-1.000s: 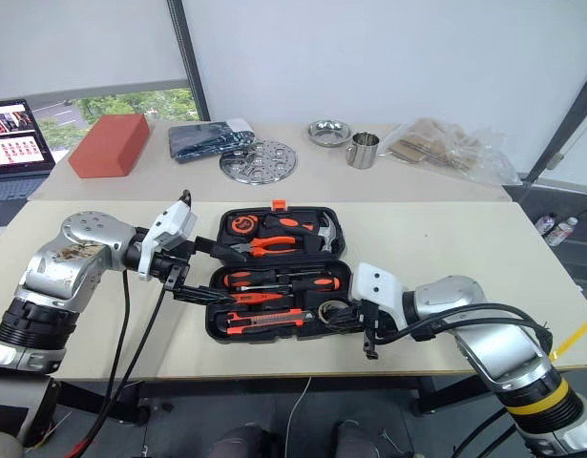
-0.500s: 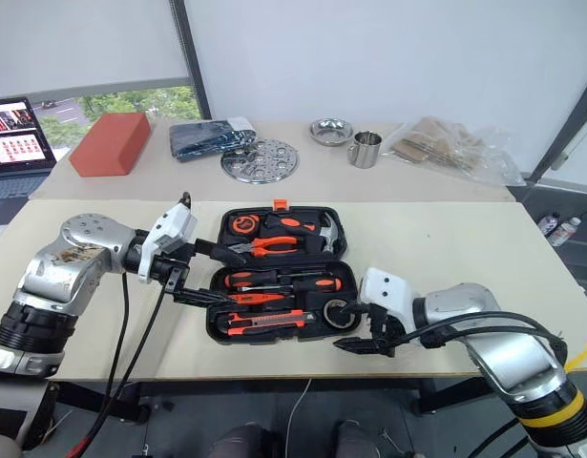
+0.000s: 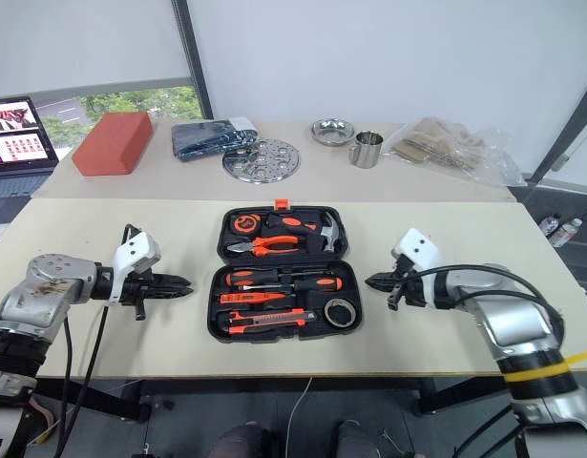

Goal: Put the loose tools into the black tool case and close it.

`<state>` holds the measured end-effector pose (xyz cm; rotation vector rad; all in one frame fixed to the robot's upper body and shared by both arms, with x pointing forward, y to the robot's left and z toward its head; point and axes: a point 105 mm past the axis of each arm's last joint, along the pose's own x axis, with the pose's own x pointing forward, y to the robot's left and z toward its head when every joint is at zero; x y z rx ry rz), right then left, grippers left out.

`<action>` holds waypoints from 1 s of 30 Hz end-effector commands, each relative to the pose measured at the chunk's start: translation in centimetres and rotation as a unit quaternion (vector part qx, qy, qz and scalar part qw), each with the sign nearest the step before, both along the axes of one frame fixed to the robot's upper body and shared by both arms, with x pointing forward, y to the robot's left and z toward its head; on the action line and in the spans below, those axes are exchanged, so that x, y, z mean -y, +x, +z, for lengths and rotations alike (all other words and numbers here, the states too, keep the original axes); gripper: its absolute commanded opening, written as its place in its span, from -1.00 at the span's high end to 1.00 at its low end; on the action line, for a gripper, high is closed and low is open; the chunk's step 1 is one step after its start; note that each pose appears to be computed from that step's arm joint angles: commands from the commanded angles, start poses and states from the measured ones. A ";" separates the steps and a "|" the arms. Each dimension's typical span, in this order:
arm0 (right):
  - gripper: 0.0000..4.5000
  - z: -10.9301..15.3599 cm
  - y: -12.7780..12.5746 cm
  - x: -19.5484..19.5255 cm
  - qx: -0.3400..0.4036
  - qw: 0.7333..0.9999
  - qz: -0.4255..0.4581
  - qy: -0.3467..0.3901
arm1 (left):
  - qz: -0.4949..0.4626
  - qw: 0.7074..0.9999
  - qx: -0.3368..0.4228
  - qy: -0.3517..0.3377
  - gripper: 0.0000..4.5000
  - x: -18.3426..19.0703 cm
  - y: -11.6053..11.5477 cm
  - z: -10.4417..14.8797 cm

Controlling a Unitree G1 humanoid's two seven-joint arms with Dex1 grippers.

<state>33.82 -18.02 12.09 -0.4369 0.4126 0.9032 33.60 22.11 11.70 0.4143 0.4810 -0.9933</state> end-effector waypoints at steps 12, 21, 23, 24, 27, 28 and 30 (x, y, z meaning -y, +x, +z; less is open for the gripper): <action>1.00 0.2 -6.1 -5.2 -0.022 0.977 0.210 -0.025 | -0.146 0.987 -0.063 -0.010 0.97 3.5 -4.9 -0.2; 1.00 -2.3 -4.8 -0.5 -0.014 0.995 0.066 -0.071 | -0.081 0.992 -0.077 0.065 0.97 -1.2 -4.9 -2.5; 0.87 -1.7 -5.1 1.4 -0.024 0.998 0.025 -0.058 | -0.035 0.994 -0.080 0.071 0.87 -3.1 -4.2 -2.4; 0.73 -1.0 -5.2 2.1 -0.028 0.999 0.007 -0.042 | -0.003 0.995 -0.084 0.061 0.74 -3.9 -3.6 -2.0; 0.35 0.8 -5.0 2.6 -0.030 0.999 -0.026 0.010 | 0.068 0.994 -0.089 0.007 0.34 -4.7 -1.6 -0.5; 0.19 1.4 -4.9 2.6 -0.031 0.999 -0.035 0.027 | 0.085 0.993 -0.087 -0.011 0.17 -4.7 -1.0 -0.1; -0.10 3.0 -3.8 1.9 -0.038 0.993 -0.058 0.091 | 0.129 0.984 -0.089 -0.080 -0.11 -3.8 1.0 1.8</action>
